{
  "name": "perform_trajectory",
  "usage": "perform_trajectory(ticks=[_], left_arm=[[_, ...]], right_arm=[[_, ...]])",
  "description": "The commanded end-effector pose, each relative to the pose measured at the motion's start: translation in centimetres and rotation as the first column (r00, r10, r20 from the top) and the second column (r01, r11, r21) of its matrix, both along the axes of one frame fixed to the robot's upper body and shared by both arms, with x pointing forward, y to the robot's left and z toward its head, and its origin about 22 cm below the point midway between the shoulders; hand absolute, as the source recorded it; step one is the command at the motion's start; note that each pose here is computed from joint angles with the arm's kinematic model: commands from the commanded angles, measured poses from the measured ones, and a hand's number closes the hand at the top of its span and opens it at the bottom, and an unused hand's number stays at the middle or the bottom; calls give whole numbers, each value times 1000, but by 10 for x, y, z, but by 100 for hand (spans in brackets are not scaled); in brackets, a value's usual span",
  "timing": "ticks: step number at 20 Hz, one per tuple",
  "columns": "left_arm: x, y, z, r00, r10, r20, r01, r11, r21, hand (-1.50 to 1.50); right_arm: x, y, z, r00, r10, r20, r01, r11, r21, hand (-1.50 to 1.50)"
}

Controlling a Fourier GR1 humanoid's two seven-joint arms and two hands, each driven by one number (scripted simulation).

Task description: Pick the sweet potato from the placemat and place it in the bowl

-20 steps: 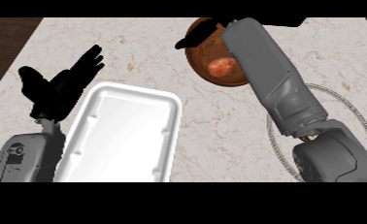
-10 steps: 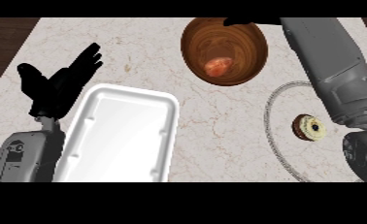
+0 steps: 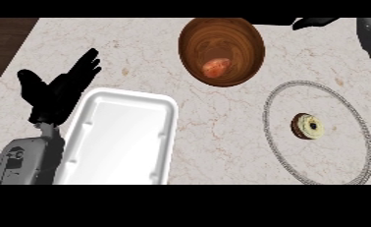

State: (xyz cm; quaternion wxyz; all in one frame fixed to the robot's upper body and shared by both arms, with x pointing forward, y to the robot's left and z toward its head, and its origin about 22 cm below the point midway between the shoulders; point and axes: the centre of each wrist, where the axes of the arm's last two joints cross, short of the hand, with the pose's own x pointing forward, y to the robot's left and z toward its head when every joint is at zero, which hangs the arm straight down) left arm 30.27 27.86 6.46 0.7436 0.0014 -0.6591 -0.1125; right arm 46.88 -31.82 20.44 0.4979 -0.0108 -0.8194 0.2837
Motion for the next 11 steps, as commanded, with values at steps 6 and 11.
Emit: perform_trajectory(ticks=[6,11], left_arm=[[-3,7,2,999,34,-4,-34,999,8,0],[-7,22,4,1000,28,-14,-28,1000,-8,0]], right_arm=[[-28,-74,-14,964,266,-27,-253,940,230,-150],[-52,-114,-18,956,288,-48,-272,938,213,150]])
